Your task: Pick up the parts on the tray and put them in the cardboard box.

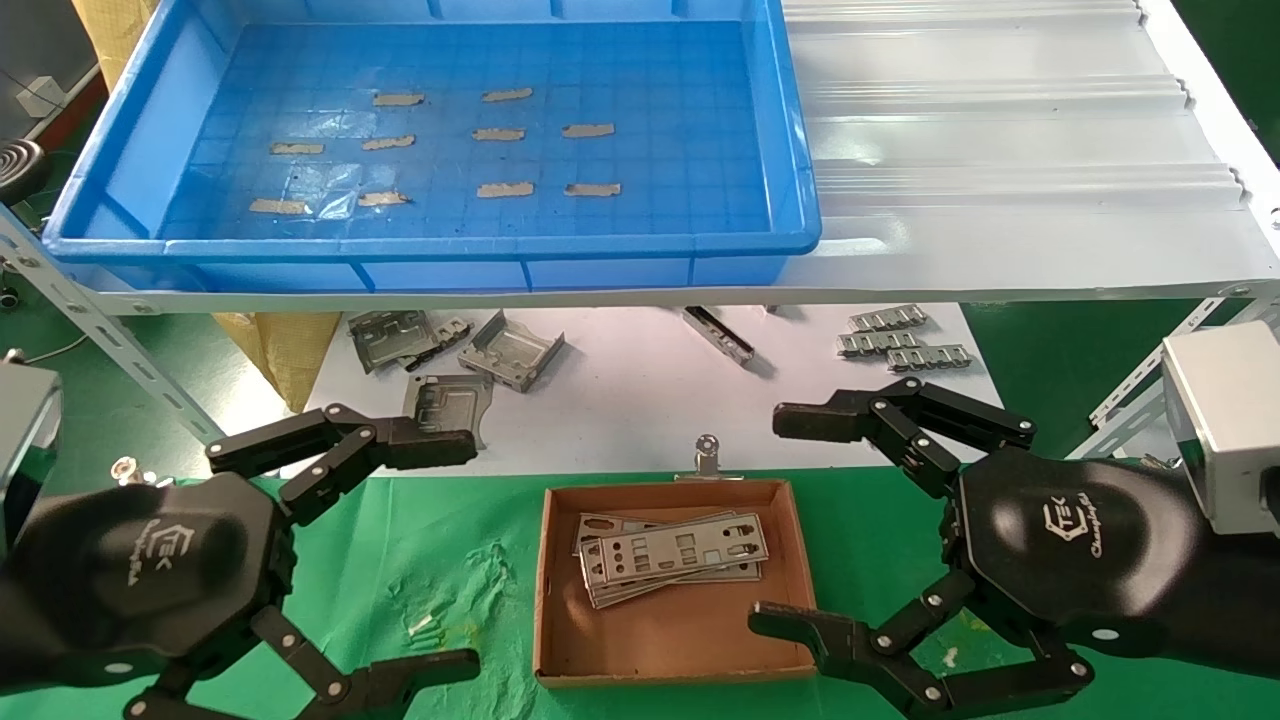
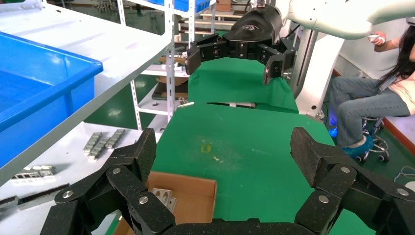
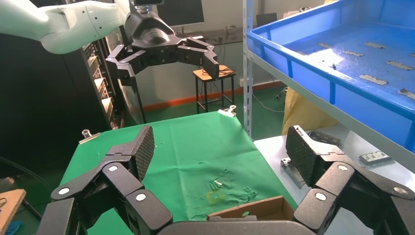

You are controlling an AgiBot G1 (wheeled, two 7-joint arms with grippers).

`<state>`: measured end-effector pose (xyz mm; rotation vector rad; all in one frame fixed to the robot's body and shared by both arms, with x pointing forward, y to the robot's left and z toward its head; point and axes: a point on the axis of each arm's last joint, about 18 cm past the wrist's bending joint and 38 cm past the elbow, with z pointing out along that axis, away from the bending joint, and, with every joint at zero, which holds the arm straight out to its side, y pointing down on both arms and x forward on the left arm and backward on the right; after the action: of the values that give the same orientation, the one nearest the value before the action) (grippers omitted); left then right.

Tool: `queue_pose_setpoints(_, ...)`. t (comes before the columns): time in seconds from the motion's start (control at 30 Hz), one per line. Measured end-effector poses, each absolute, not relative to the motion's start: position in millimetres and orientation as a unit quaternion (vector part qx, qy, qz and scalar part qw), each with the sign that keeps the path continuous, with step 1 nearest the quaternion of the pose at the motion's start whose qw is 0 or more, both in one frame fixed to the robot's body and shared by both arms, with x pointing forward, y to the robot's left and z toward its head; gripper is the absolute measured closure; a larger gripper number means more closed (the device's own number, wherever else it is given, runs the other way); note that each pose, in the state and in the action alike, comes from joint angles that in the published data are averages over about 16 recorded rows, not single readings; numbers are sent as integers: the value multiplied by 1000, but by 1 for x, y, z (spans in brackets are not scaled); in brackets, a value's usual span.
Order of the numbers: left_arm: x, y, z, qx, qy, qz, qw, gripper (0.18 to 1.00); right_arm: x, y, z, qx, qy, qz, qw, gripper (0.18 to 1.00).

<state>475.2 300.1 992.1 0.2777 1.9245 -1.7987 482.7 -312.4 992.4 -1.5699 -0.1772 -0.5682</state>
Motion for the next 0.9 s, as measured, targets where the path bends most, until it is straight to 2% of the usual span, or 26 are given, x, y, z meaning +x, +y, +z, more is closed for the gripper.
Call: queue_pose_setpoints(0.9,476,300,992,101,705,-659,244,184,483,-312,992,-696,-79,-252,668,178)
